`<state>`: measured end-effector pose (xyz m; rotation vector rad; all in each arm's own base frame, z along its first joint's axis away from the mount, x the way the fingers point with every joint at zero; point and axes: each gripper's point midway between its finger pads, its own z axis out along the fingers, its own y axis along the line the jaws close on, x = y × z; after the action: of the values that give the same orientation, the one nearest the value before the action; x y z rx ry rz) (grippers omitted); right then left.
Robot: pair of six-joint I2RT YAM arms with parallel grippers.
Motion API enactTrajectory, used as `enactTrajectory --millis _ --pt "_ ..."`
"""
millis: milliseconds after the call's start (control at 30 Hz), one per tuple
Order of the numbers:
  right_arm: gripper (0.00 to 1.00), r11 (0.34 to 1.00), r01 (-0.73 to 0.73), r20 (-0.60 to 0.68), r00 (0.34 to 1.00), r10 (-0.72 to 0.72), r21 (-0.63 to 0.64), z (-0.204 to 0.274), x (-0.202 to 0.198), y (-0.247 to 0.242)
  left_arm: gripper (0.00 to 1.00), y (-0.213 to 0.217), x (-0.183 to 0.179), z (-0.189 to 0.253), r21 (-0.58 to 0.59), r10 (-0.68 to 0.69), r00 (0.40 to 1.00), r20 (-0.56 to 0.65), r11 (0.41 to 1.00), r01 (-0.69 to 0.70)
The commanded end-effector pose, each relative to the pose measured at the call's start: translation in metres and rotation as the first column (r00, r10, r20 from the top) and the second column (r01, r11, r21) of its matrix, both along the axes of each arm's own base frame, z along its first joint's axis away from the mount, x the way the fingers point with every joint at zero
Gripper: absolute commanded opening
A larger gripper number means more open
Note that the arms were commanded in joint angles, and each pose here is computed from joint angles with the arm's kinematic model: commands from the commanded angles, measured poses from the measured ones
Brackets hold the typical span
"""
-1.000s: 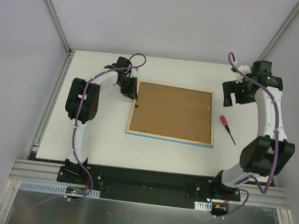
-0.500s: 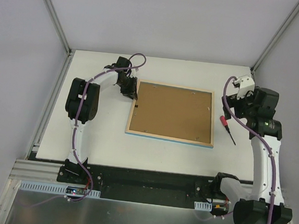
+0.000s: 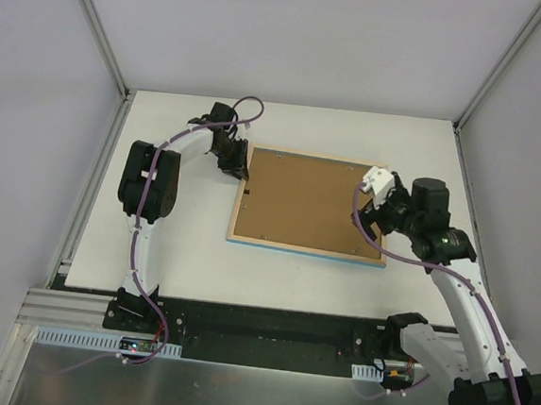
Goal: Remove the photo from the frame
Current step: Turn over the photo frame at the center of the board.
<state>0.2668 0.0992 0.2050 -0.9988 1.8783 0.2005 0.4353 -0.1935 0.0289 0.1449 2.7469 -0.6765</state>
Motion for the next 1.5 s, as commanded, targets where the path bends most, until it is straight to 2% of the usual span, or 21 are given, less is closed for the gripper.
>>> enactTrajectory --millis 0,67,200,433,633,833,1033,1467 --pt "0.93 0.979 -0.162 -0.045 0.987 0.157 -0.124 -0.028 -0.01 0.025 0.04 0.02 -0.008 -0.011 0.049 0.03 0.999 -0.041 0.998 -0.028" --pt "0.9 0.967 -0.198 -0.072 0.979 0.189 -0.157 -0.038 -0.012 0.03 0.04 0.019 -0.007 -0.011 0.047 0.03 0.999 -0.04 0.998 -0.028" --pt "0.77 0.944 -0.27 -0.121 0.96 0.25 -0.188 -0.052 -0.017 0.044 0.04 0.019 -0.008 -0.012 0.049 0.028 0.999 -0.044 0.998 -0.026" --pt "0.73 0.871 -0.418 -0.239 0.901 0.362 -0.258 -0.094 -0.035 0.067 0.04 0.019 -0.008 -0.012 0.05 0.027 0.999 -0.042 0.998 -0.025" --pt "0.63 0.831 -0.491 -0.303 0.859 0.413 -0.26 -0.116 -0.047 0.079 0.04 0.019 -0.008 -0.014 0.05 0.027 0.999 -0.047 0.998 -0.025" --pt "0.57 0.808 -0.516 -0.357 0.839 0.41 -0.284 -0.137 -0.049 0.083 0.04 0.019 -0.008 -0.014 0.051 0.027 0.999 -0.046 0.998 -0.025" --pt "0.47 0.803 -0.508 -0.439 0.827 0.352 -0.313 -0.157 -0.045 0.084 0.04 0.02 -0.008 -0.015 0.052 0.029 0.998 -0.049 0.998 -0.026" --pt "0.43 0.799 -0.512 -0.49 0.809 0.324 -0.316 -0.175 -0.047 0.084 0.04 0.019 -0.008 -0.017 0.051 0.027 0.998 -0.051 0.998 -0.024"
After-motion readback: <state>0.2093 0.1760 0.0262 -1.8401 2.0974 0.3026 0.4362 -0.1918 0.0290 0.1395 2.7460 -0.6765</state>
